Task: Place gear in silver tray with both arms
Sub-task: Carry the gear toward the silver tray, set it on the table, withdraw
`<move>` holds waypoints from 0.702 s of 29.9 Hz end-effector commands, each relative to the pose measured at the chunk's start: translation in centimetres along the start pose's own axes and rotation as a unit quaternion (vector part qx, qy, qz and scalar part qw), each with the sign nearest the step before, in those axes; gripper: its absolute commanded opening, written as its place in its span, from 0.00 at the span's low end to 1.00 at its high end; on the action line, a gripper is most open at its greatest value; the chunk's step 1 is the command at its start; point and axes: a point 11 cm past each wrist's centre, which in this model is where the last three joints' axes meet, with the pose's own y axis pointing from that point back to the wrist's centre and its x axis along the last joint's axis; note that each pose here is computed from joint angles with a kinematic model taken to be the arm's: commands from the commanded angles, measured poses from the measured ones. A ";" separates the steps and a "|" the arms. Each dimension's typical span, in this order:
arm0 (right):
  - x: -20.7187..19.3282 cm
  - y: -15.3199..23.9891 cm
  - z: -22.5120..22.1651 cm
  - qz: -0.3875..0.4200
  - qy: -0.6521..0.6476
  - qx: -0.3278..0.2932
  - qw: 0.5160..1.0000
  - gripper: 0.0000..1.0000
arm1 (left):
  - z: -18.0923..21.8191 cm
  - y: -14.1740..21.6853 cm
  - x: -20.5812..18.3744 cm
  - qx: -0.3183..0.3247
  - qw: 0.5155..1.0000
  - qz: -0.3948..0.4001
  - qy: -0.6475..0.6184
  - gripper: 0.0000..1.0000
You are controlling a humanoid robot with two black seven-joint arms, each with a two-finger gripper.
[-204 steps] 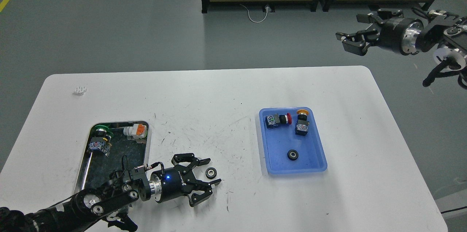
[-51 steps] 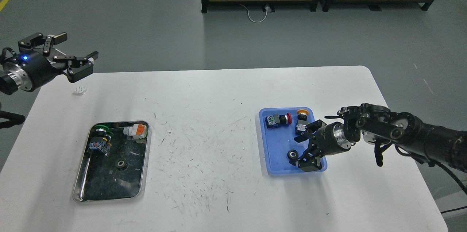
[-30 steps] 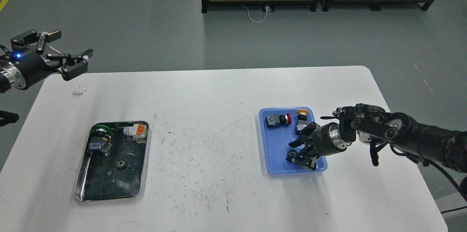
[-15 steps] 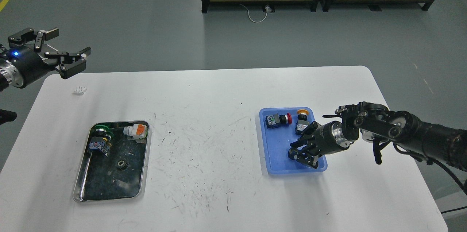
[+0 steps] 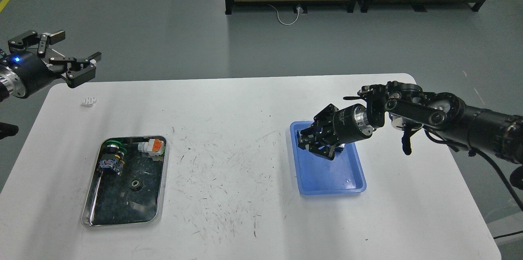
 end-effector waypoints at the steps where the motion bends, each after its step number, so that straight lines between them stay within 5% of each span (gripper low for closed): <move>1: -1.1 -2.3 -2.5 -0.021 0.022 0.011 0.999 0.26 | 0.0 -0.2 -0.2 0.000 1.000 0.002 0.000 0.98; 21: -7.3 -9.0 -4.8 -0.105 0.098 -0.028 0.989 0.29 | 0.4 -0.9 -0.8 0.002 1.000 0.004 0.001 0.98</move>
